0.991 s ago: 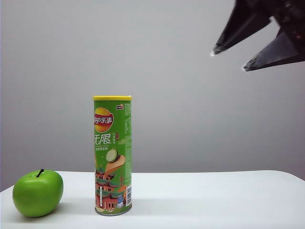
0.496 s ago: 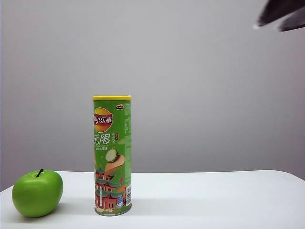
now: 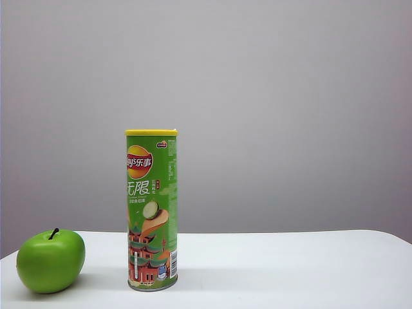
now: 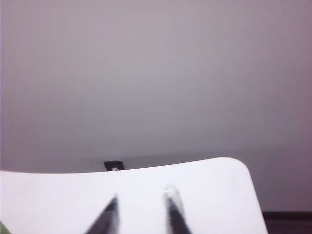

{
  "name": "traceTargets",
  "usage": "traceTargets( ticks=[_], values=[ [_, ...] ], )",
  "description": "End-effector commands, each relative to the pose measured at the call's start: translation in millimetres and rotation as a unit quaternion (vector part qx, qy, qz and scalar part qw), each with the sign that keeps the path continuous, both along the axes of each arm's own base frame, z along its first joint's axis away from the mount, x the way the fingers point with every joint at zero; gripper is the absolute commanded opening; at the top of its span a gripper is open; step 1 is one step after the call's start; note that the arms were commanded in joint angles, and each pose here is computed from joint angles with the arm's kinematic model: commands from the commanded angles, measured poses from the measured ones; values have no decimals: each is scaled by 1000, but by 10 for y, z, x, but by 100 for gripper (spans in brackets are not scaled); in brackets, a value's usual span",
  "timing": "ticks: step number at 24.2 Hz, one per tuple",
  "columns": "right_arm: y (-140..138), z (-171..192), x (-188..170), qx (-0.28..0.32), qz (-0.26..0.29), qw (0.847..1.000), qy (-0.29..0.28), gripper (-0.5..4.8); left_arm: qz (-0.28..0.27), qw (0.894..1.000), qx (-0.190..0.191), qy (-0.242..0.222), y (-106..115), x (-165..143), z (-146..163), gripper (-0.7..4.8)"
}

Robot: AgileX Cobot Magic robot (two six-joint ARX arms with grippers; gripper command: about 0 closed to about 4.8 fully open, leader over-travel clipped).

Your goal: Pick up the green bucket of chips from the desk, place it near the apple, and finally stand it up.

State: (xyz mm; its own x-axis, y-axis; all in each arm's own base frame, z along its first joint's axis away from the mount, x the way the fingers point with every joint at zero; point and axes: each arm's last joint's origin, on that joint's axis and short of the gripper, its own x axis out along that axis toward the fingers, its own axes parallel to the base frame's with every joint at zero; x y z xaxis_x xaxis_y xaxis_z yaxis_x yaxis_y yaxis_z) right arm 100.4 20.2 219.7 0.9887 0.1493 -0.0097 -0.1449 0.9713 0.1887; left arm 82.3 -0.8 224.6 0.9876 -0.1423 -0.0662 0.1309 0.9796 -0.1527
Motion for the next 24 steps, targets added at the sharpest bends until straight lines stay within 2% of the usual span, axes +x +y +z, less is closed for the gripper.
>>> traceTargets(
  ticks=[1,4,7,10,13,19,24],
  values=[
    [-3,-106,-12,21,0,999,-41,35,-5,1000,-1,-6,0,40,-76,234],
    [0,-291,1,24,0,998,-57,9,-14,1000,1,-18,-2,91,-190,91],
    [-3,-471,25,17,-13,999,-40,7,-23,999,20,-17,-5,121,-294,19],
    [-9,-510,28,-7,-25,999,-21,-1,-23,999,32,-9,-3,134,-363,-6],
    [-17,-514,29,-31,-29,999,-22,0,-24,999,41,-5,-3,141,-401,-6],
    [-101,-654,34,-55,-67,995,50,0,-28,999,31,27,-3,169,-603,-5],
    [-125,-660,35,-57,-82,994,53,0,-21,999,31,36,1,172,-648,4]
  ],
)
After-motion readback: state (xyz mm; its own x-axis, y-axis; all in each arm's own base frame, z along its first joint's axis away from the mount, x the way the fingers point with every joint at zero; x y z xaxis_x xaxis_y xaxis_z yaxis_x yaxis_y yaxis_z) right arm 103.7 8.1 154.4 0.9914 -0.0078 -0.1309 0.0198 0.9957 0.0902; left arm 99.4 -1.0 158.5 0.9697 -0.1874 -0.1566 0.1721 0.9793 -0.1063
